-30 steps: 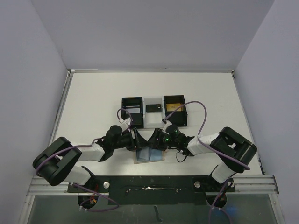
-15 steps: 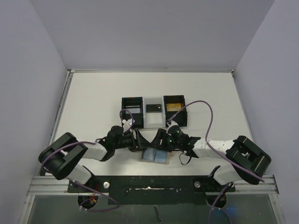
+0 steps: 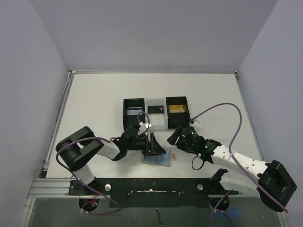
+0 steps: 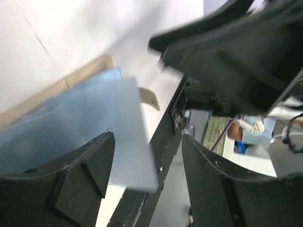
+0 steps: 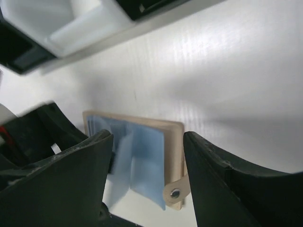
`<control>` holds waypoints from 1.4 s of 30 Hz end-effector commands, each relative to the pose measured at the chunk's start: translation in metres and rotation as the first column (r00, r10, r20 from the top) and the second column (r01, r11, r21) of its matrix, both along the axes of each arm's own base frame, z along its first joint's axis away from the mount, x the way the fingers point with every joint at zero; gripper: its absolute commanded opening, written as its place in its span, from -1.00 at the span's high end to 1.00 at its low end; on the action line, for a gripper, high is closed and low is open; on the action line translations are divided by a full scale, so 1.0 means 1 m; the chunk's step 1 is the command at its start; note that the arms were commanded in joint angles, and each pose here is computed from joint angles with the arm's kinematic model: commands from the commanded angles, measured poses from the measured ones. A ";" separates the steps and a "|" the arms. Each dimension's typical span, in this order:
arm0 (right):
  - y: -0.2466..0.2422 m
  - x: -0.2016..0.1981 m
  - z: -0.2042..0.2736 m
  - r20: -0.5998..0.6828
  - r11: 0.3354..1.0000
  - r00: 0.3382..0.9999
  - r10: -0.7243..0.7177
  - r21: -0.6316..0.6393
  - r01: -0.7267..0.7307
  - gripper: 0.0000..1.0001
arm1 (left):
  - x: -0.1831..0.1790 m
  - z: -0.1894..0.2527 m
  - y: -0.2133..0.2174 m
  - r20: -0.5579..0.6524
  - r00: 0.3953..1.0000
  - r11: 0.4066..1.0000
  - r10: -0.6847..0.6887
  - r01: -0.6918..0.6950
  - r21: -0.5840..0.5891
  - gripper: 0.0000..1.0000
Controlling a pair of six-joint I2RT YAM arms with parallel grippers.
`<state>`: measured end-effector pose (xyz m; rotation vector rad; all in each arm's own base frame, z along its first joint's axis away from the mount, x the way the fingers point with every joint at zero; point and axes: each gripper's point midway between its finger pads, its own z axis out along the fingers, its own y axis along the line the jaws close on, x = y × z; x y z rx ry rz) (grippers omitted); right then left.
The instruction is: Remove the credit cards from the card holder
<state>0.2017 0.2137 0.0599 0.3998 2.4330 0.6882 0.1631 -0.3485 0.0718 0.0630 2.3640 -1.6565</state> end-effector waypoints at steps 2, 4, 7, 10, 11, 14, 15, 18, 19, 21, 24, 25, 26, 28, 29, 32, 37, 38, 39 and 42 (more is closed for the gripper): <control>-0.041 0.022 0.022 0.070 0.974 0.972 -0.224 -0.014 0.225 -0.25 | -0.034 0.004 -0.031 -0.007 0.987 0.986 -0.163 0.163 -0.044 -0.12; -0.044 0.022 0.028 0.086 0.971 0.968 -0.237 0.004 0.238 -0.24 | -0.041 0.003 -0.040 -0.014 0.980 0.979 -0.200 0.199 -0.041 -0.10; -0.040 0.025 0.042 0.125 0.978 0.970 -0.207 0.034 0.204 -0.24 | -0.040 0.009 -0.040 -0.002 0.985 0.983 -0.174 0.173 -0.053 -0.08; -0.028 0.026 0.055 0.149 0.989 0.978 -0.143 0.053 0.136 -0.24 | -0.027 0.016 -0.026 0.047 0.993 0.994 -0.113 0.113 -0.009 -0.09; -0.024 0.027 0.057 0.155 0.993 0.981 -0.114 0.053 0.107 -0.24 | -0.022 0.013 -0.019 0.066 0.994 0.996 -0.087 0.084 0.042 -0.09; -0.008 0.028 0.061 0.151 0.998 0.987 -0.055 0.038 0.050 -0.24 | 0.000 0.007 0.017 0.138 0.990 0.973 0.029 -0.059 0.222 -0.14; -0.002 0.029 0.062 0.154 0.999 0.987 -0.036 0.025 0.032 -0.24 | 0.007 0.016 0.029 0.176 0.982 0.965 0.073 -0.114 0.238 -0.17; 0.025 0.026 0.066 0.164 0.999 0.986 0.030 -0.020 -0.027 -0.24 | 0.028 0.015 0.078 0.208 0.951 0.907 0.227 -0.284 0.311 -0.34; 0.034 0.024 0.063 0.156 0.998 0.986 0.054 -0.042 -0.048 -0.24 | 0.032 0.012 0.095 0.210 0.938 0.879 0.275 -0.334 0.340 -0.37; 0.047 0.021 0.052 0.120 0.994 0.990 0.076 -0.093 -0.065 -0.24 | 0.041 0.010 0.130 0.225 0.899 0.817 0.375 -0.435 0.379 -0.47; 0.068 0.015 0.034 0.059 0.981 0.989 0.136 -0.151 -0.125 -0.22 | 0.047 0.009 0.172 0.248 0.841 0.728 0.481 -0.541 0.421 -0.66; 0.074 0.013 0.029 0.044 0.976 0.987 0.154 -0.163 -0.145 -0.22 | 0.048 0.010 0.183 0.258 0.824 0.706 0.504 -0.565 0.427 -0.70; 0.081 0.011 0.026 0.032 0.972 0.985 0.170 -0.172 -0.162 -0.22 | 0.048 0.011 0.191 0.262 0.812 0.689 0.521 -0.582 0.432 -0.72; 0.090 0.007 0.014 -0.006 0.961 0.981 0.193 -0.201 -0.190 -0.23 | 0.048 0.014 0.201 0.267 0.795 0.671 0.544 -0.603 0.431 -0.74; 0.094 0.006 0.010 -0.020 0.956 0.980 0.200 -0.214 -0.200 -0.24 | 0.048 0.014 0.205 0.267 0.792 0.665 0.550 -0.608 0.435 -0.75; 0.098 0.004 -0.001 -0.066 0.941 0.977 0.202 -0.264 -0.213 -0.26 | 0.047 0.013 0.208 0.263 0.788 0.657 0.557 -0.612 0.441 -0.75; 0.105 0.002 -0.009 -0.100 0.928 0.970 0.223 -0.284 -0.242 -0.32 | 0.050 0.013 0.206 0.257 0.793 0.657 0.553 -0.605 0.450 -0.75; 0.106 0.002 -0.010 -0.106 0.925 0.968 0.227 -0.287 -0.249 -0.32 | 0.050 0.013 0.205 0.257 0.794 0.659 0.551 -0.602 0.450 -0.75; 0.106 0.001 -0.012 -0.116 0.921 0.966 0.229 -0.295 -0.254 -0.32 | 0.051 0.014 0.204 0.257 0.795 0.662 0.550 -0.602 0.447 -0.75; 0.104 -0.001 -0.021 -0.154 0.908 0.961 0.228 -0.322 -0.267 -0.32 | 0.052 0.014 0.201 0.251 0.804 0.675 0.539 -0.590 0.443 -0.75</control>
